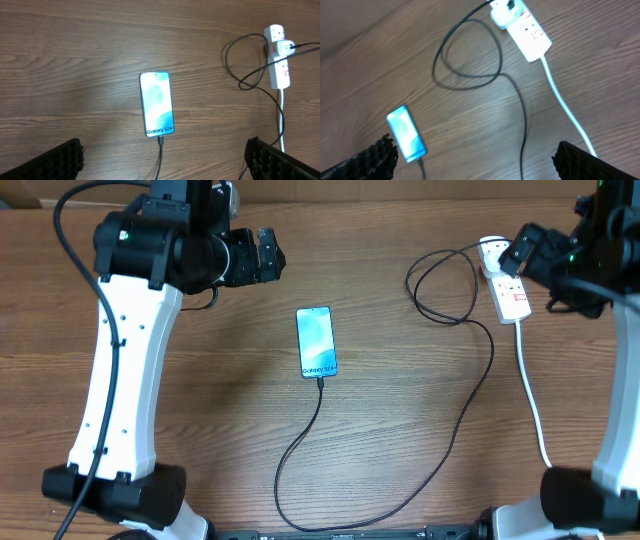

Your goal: Plug charger to phone and switch on socket

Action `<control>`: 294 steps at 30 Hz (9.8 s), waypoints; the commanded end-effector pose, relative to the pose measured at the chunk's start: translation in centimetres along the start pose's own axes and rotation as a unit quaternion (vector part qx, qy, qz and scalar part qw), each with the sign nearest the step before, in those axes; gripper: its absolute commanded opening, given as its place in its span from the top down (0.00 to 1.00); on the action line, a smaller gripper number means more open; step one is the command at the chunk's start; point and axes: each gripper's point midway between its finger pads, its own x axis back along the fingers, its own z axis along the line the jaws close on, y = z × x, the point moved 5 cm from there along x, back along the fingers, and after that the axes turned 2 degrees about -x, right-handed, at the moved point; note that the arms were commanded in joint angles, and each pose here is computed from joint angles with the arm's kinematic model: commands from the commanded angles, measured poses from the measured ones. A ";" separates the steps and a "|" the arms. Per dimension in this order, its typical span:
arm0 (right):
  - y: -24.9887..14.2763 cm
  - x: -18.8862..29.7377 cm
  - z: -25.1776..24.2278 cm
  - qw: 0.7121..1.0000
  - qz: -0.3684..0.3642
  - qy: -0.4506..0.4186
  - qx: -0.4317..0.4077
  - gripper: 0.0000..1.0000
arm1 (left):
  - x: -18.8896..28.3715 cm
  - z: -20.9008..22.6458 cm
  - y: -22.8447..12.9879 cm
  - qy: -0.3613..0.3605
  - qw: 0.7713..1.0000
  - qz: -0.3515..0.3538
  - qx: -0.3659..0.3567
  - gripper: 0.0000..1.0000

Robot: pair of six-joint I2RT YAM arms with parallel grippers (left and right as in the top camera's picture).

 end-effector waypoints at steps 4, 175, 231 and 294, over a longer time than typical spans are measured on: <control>2.9 0.3 -0.5 0.999 -0.052 0.012 0.003 0.00 | 1.7 0.3 -0.7 0.025 1.000 -0.009 -0.017 0.01; 7.8 -32.7 -14.1 0.974 -0.030 -0.138 -0.179 0.00 | 1.6 0.4 -0.7 0.029 0.999 -0.008 -0.017 0.00; 5.0 -35.1 -12.9 0.985 0.055 -0.074 -0.145 0.00 | 1.6 0.4 -0.7 0.029 0.999 -0.008 -0.017 0.00; -0.3 -1.0 -7.1 0.989 -0.005 -0.007 -0.147 0.03 | 1.6 0.4 -0.7 0.028 0.999 -0.008 -0.017 0.00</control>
